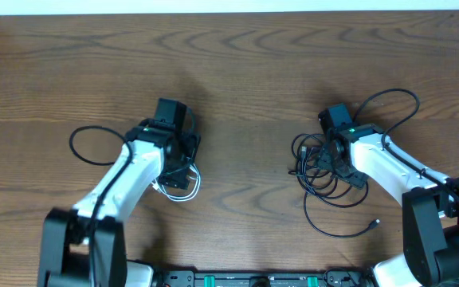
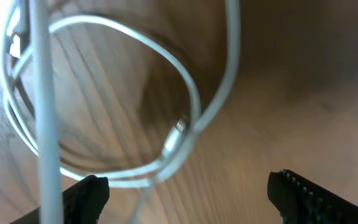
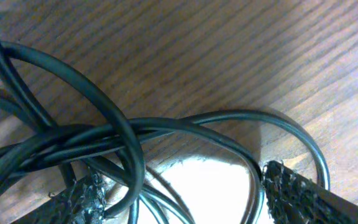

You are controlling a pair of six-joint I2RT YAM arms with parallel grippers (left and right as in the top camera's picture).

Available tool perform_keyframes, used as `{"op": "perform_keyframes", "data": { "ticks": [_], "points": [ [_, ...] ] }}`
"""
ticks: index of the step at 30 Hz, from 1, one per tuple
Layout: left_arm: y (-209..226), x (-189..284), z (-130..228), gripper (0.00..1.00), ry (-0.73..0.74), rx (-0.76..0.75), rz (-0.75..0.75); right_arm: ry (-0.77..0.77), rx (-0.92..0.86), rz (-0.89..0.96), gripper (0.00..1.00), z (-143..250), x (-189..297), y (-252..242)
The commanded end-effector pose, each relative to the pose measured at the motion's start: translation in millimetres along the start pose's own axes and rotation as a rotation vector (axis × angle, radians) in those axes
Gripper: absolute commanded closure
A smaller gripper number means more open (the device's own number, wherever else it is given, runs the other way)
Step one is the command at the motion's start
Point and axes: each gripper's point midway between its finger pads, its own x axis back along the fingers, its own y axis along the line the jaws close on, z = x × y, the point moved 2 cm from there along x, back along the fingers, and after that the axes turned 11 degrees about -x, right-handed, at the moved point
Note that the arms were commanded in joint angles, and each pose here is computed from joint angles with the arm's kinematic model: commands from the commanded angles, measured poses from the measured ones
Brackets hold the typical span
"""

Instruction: Untangle cables

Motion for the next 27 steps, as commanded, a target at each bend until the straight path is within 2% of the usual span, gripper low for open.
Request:
{"op": "perform_keyframes", "data": {
  "ticks": [1, 9, 10, 17, 19, 23, 27],
  "points": [
    [1.4, -8.8, -9.6, 0.14, -0.047, 0.032, -0.041, 0.019, 0.039, 0.042, 0.20, 4.4, -10.8, -9.5],
    [1.5, -29.2, -27.7, 0.14, -0.141, 0.030, -0.080, 0.018, 0.038, 0.041, 0.19, 4.2, -10.8, -9.3],
    [-0.1, -32.5, -28.5, 0.17, -0.142, 0.030, -0.077, 0.018, 0.038, 0.041, 0.20, 4.2, -10.8, -9.3],
    [3.2, -47.8, -29.5, 0.67, -0.135, 0.031, -0.108, 0.018, 0.039, 0.042, 0.19, 4.3, -10.8, -9.4],
    [4.0, -48.9, -29.5, 0.92, -0.133, 0.025, -0.113, 0.019, 0.039, 0.042, 0.19, 4.3, -10.8, -9.5],
    [-3.4, -43.1, -32.3, 0.93, -0.141, 0.004, -0.078, 0.019, 0.039, 0.043, 0.19, 4.6, -10.8, -9.7],
    [-26.2, -19.0, -43.1, 0.93, -0.180, -0.130, 0.013, 0.024, 0.041, 0.051, 0.18, 5.5, -10.8, -11.5]
  ]
}}
